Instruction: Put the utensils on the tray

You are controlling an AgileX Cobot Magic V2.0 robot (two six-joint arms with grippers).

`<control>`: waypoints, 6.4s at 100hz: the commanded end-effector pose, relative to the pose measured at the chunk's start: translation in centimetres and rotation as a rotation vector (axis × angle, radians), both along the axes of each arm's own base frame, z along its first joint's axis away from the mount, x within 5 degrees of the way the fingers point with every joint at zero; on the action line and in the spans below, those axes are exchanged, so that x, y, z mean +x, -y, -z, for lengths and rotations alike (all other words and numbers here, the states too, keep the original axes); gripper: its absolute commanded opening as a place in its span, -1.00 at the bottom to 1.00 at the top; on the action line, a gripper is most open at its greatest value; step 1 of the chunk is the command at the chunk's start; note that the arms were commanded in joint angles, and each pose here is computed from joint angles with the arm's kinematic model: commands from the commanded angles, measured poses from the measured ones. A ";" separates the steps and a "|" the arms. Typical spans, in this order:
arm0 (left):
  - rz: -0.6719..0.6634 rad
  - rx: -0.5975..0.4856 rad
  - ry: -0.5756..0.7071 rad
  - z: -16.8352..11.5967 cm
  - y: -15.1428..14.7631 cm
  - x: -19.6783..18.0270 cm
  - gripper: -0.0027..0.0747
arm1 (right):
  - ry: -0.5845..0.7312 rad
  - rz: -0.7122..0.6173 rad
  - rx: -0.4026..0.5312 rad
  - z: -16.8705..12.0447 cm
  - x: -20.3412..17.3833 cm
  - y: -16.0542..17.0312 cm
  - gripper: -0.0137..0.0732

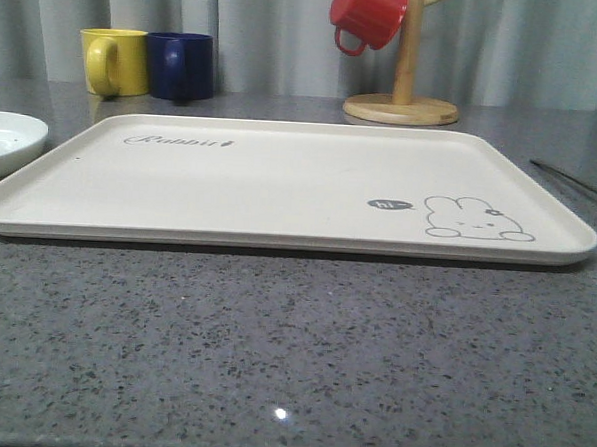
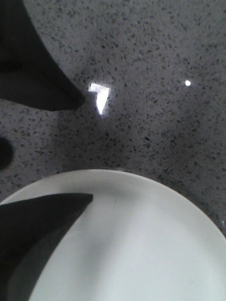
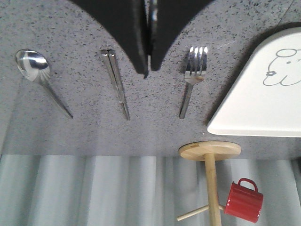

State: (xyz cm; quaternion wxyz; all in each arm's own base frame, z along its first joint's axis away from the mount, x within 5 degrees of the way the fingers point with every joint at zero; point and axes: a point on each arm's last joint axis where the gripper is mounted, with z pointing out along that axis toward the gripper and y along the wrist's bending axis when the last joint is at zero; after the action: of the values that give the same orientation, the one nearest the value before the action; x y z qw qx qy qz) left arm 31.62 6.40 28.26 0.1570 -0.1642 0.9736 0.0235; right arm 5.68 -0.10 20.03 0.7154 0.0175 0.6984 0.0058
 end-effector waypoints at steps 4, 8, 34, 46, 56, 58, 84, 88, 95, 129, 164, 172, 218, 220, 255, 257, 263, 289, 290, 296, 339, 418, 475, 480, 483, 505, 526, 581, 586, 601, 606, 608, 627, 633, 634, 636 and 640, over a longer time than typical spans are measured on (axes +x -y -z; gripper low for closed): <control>-0.016 -0.032 0.036 -0.8 0.0 1.7 0.07 | 0.101 0.003 -0.007 -0.8 -0.2 0.0 -0.83; -0.018 -0.040 0.024 -0.4 -0.1 2.2 0.07 | 0.101 0.003 -0.007 -0.8 -0.2 0.0 -0.83; -0.020 -0.054 -0.028 1.1 -0.3 3.5 -0.19 | 0.101 0.003 -0.007 -0.8 -0.2 0.0 -0.83; -0.020 -0.054 -0.026 1.1 -0.3 3.5 -0.64 | 0.101 0.003 -0.007 -0.8 -0.2 0.0 -0.83; -0.020 -0.053 -0.023 1.0 -0.3 3.5 -0.99 | 0.101 0.003 -0.007 -0.8 -0.2 0.0 -0.83; -0.020 -0.053 -0.019 0.9 -0.3 3.6 -0.97 | 0.101 0.003 -0.007 -0.8 -0.2 0.0 -0.83; -0.013 -0.060 0.170 -4.6 0.1 3.7 -0.98 | 0.101 0.003 -0.007 -0.8 -0.2 0.0 -0.83; -0.003 -0.068 0.217 -5.8 0.3 3.5 -0.98 | 0.101 0.003 -0.007 -0.8 -0.2 0.0 -0.83; 0.027 -0.100 0.296 -7.7 0.8 3.0 -0.98 | 0.101 0.003 -0.007 -0.8 -0.2 0.0 -0.83; 0.358 -0.305 0.338 -9.7 7.7 1.7 -0.98 | 0.101 0.003 -0.007 -0.8 -0.2 0.0 -0.83; 0.559 -0.337 0.205 -5.9 14.6 3.0 -0.98 | 0.101 0.003 -0.007 -0.8 -0.2 0.0 -0.83; 0.568 -0.342 0.166 -4.6 15.2 3.7 -0.98 | 0.101 0.003 -0.007 -0.8 -0.2 0.0 -0.83; 0.583 -0.252 0.164 -3.1 14.8 5.0 -0.29 | 0.101 0.003 -0.007 -0.8 -0.2 0.0 -0.83; 0.583 -0.247 0.166 -3.1 14.8 5.0 -0.28 | 0.101 0.003 -0.007 -0.8 -0.2 0.0 -0.83; 0.563 -0.140 0.484 -8.6 13.9 3.9 -0.89 | 0.101 0.003 -0.007 -0.8 -0.2 0.0 -0.83; 0.563 -0.134 0.504 -9.1 13.8 3.7 -0.93 | 0.101 0.003 -0.007 -0.8 -0.2 0.0 -0.83; 0.561 -0.118 0.549 -10.1 13.7 3.0 -0.98 | 0.101 0.003 -0.007 -0.8 -0.2 0.0 -0.83; 0.562 -0.013 0.658 -11.7 12.4 -0.8 -0.98 | 0.101 0.003 -0.007 -0.8 -0.2 0.0 -0.83; 0.563 -0.009 0.665 -11.9 12.3 -1.0 -0.98 | 0.101 0.003 -0.007 -0.8 -0.2 0.0 -0.83; 0.566 0.019 0.672 -11.7 12.0 -2.2 -0.98 | 0.101 0.003 -0.007 -0.8 -0.2 0.0 -0.83; 0.538 0.081 0.813 -10.5 9.7 -13.8 -0.98 | 0.102 0.003 -0.007 -0.8 -0.2 0.0 -0.83; 0.512 0.104 1.075 -6.3 7.5 -27.5 -0.98 | -0.296 0.023 0.008 -7.5 0.4 0.2 -0.83; 0.512 0.104 1.075 -6.3 7.5 -27.5 -0.98 | -0.765 -0.065 0.096 -13.9 12.0 -1.0 0.34; 0.512 0.104 1.075 -6.3 7.5 -27.5 -0.98 | -0.820 -0.084 0.090 -13.9 13.4 -1.5 0.34; 0.512 0.104 1.075 -6.3 7.5 -27.5 -0.98 | -0.853 -0.094 0.085 -13.8 14.1 -1.7 0.34; 0.512 0.104 1.075 -6.3 7.5 -27.5 -0.98 | -1.009 -0.118 0.069 -12.6 20.6 -2.9 0.34; 0.512 0.104 1.075 -6.3 7.5 -27.5 -0.98 | -1.114 -0.116 0.074 -10.3 24.9 -3.4 0.34; 0.512 0.104 1.075 -6.3 7.5 -27.5 -0.98 | -1.176 -0.112 0.085 -7.5 27.5 -3.6 -0.84; 0.512 0.104 1.075 -6.3 7.5 -27.5 -0.98 | -1.170 -0.117 0.089 -7.7 27.4 -3.7 -0.83; 0.512 0.104 1.075 -6.3 7.5 -27.5 -0.98 | -1.120 -0.142 0.076 -9.2 26.7 -4.5 -0.83; 0.512 0.104 1.075 -6.3 7.5 -27.5 -0.98 | -1.107 -0.161 0.066 -9.7 26.3 -5.1 -0.83; 0.512 0.104 1.075 -6.3 7.5 -27.5 -0.98 | -1.100 -0.170 0.061 -10.0 26.1 -5.4 -0.83; 0.512 0.104 1.075 -6.3 7.5 -27.5 -0.98 | -1.070 -0.285 -0.001 -12.1 25.1 -9.1 -0.82; 0.512 0.104 1.075 -6.3 7.5 -27.5 -0.98 | -1.054 -0.315 -0.001 -13.0 24.8 -10.5 -0.82; 0.512 0.104 1.075 -6.3 7.5 -27.5 -0.98 | -1.052 -0.321 0.001 -13.1 24.8 -10.8 -0.82; 0.512 0.104 1.075 -6.3 7.5 -27.5 -0.98 | -1.046 -0.328 0.008 -13.4 24.7 -11.3 -0.82; 0.512 0.104 1.075 -6.3 7.5 -27.5 -0.98 | -1.037 -0.337 0.027 -13.9 24.5 -12.0 -0.82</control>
State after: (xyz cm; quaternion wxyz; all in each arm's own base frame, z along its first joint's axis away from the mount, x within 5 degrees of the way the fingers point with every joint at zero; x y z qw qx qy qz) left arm 4.01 -1.08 33.22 0.6022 0.0997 0.7907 -0.0469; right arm 30.92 10.56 30.44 0.2129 -0.0866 0.9691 0.0897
